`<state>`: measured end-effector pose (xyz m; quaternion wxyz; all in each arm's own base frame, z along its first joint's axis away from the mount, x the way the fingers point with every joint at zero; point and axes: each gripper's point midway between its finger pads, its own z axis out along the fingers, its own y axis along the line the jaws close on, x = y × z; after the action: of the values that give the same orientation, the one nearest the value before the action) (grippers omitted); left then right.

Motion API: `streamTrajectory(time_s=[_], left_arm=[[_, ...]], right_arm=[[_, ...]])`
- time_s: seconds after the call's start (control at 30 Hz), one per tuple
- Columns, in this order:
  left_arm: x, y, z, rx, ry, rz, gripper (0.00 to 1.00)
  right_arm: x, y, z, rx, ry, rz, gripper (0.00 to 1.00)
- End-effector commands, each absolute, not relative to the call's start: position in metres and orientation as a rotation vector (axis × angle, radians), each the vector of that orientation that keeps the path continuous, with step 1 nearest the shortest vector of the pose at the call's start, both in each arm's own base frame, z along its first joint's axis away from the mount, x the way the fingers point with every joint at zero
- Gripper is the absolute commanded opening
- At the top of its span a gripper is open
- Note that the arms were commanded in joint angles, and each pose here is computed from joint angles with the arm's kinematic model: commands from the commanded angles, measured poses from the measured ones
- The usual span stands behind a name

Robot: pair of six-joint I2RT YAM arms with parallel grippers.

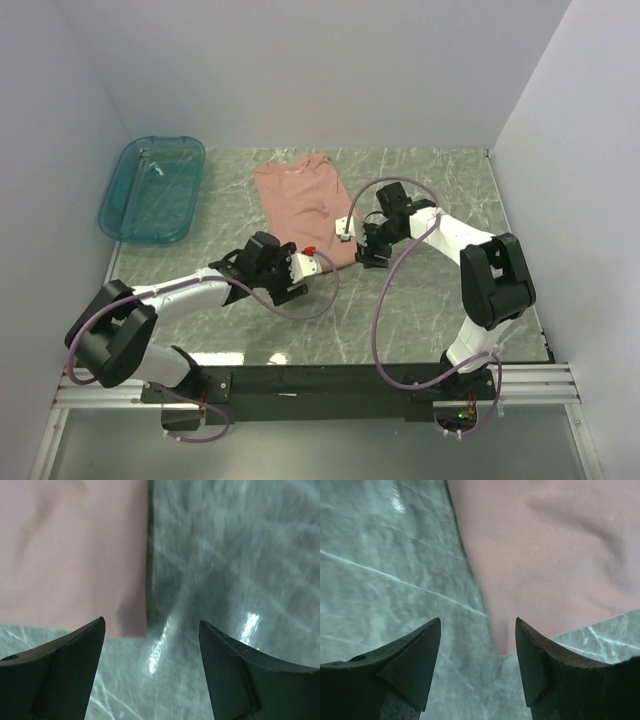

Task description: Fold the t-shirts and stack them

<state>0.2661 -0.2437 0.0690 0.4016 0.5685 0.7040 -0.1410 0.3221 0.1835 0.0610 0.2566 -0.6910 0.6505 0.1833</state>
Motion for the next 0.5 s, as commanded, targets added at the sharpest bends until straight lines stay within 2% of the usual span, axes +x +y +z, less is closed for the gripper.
streamTrajectory(time_s=[0.0, 0.47], left_arm=[[0.287, -0.243, 0.083, 1.487, 1.655, -0.238, 0.8], [0.309, -0.236, 0.055, 1.474, 1.705, -0.111, 0.74]], right_arm=[[0.363, 0.186, 0.074, -1.878, 1.591, 0.257, 0.68], [0.365, 0.194, 0.055, -1.904, 1.623, 0.213, 0.65]])
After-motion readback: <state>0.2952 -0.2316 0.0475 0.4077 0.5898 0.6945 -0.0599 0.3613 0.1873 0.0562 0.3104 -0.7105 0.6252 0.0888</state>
